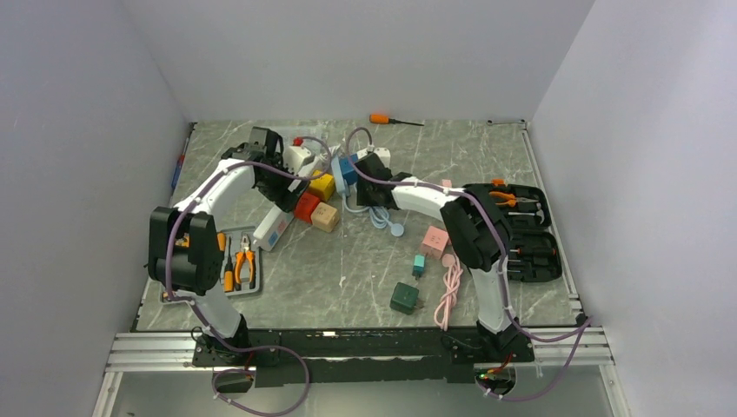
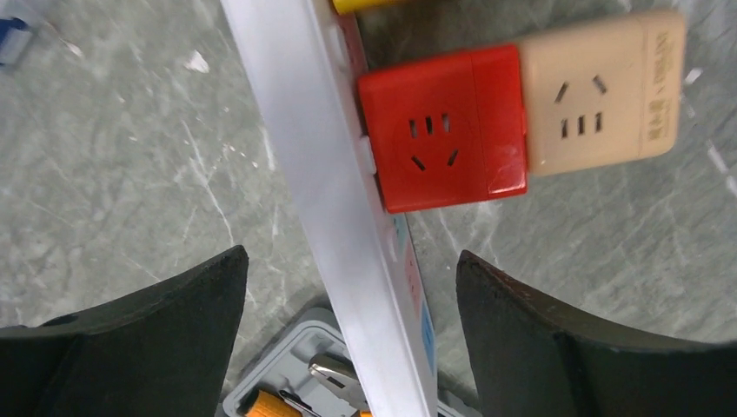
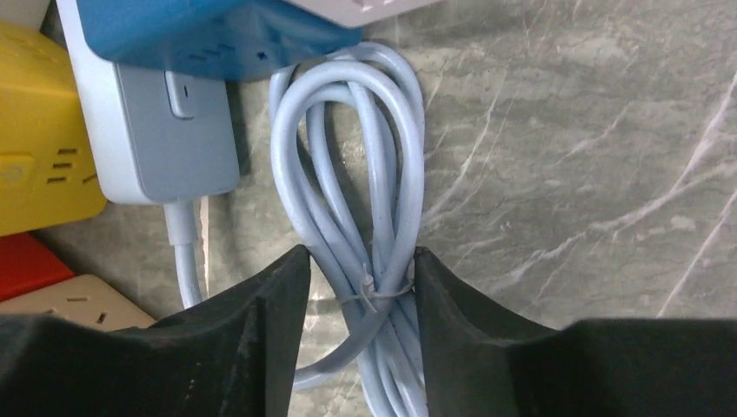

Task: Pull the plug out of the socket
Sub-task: Move the socket to the center of the board.

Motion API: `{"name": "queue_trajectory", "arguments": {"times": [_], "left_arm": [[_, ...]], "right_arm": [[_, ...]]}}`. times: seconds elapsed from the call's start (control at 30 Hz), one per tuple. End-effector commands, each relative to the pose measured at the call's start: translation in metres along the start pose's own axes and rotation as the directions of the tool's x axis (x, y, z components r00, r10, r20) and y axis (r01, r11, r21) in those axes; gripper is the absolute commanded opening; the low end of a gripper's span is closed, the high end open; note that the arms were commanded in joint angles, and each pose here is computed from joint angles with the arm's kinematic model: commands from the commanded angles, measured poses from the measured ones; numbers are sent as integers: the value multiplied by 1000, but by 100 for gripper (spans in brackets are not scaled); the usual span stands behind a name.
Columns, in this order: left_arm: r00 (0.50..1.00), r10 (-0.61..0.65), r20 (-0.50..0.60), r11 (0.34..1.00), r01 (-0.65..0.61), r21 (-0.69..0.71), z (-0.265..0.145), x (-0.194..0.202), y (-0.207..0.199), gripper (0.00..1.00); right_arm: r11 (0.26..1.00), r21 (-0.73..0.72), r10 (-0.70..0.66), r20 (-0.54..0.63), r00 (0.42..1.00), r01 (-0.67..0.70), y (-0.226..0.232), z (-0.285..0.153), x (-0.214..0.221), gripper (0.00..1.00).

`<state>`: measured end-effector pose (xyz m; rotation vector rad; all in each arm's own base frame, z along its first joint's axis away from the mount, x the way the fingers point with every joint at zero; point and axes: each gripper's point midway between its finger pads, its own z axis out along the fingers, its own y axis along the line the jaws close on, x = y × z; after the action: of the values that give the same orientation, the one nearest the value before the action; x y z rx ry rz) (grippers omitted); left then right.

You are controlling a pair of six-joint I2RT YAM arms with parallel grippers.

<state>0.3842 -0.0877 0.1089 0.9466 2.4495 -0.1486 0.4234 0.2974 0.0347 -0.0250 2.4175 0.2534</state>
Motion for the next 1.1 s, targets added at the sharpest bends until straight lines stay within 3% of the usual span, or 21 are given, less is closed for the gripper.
{"name": "queue_trajectory", "arguments": {"times": [0.0,0.1,0.17,0.3,0.4,0.47,0.63,0.7,0.8,0.87,0.93,0.97,1.07], "left_arm": [[1000,8,3,999,-8,-31,4,12,5,86],[999,-1,-32,999,0,-51,5,27,8,75],[999,-10,-42,998,8,-59,1,33,10,66],[998,-13,-57,996,7,-92,-8,47,13,52],[997,-18,-79,994,10,-105,-13,59,15,33],[996,-25,-84,994,15,-110,-18,66,16,28],[992,-17,-122,993,2,-119,-25,87,13,28],[991,-8,-136,991,-11,-136,-29,94,15,28],[991,2,-136,988,-23,-153,-32,99,16,32],[992,-2,-129,991,-16,-134,-32,99,13,43],[995,-9,-102,994,-2,-106,-33,92,7,64],[996,-13,-84,996,6,-86,-33,88,4,70],[999,-30,-39,999,28,-44,-38,72,-2,76]], "right_arm": [[1000,8,13,33,999,-14,12,-9,7,43],[999,28,25,28,999,-26,2,-19,22,25],[999,37,29,27,999,-30,-5,-27,32,18],[997,71,9,27,1000,-11,-19,-46,47,14],[994,110,7,6,1000,-7,-33,-59,61,12],[993,121,13,-5,1000,-12,-41,-67,70,11],[991,136,19,-37,999,-14,-54,-87,88,17],[989,146,16,-42,999,-10,-58,-92,90,27],[990,144,15,-18,1000,-12,-58,-99,81,53],[991,135,18,9,1000,-19,-52,-103,69,63],[991,130,21,37,999,-26,-46,-107,54,68],[991,126,26,55,998,-33,-43,-109,45,70],[995,80,40,122,992,-50,-26,-120,19,70]]}}
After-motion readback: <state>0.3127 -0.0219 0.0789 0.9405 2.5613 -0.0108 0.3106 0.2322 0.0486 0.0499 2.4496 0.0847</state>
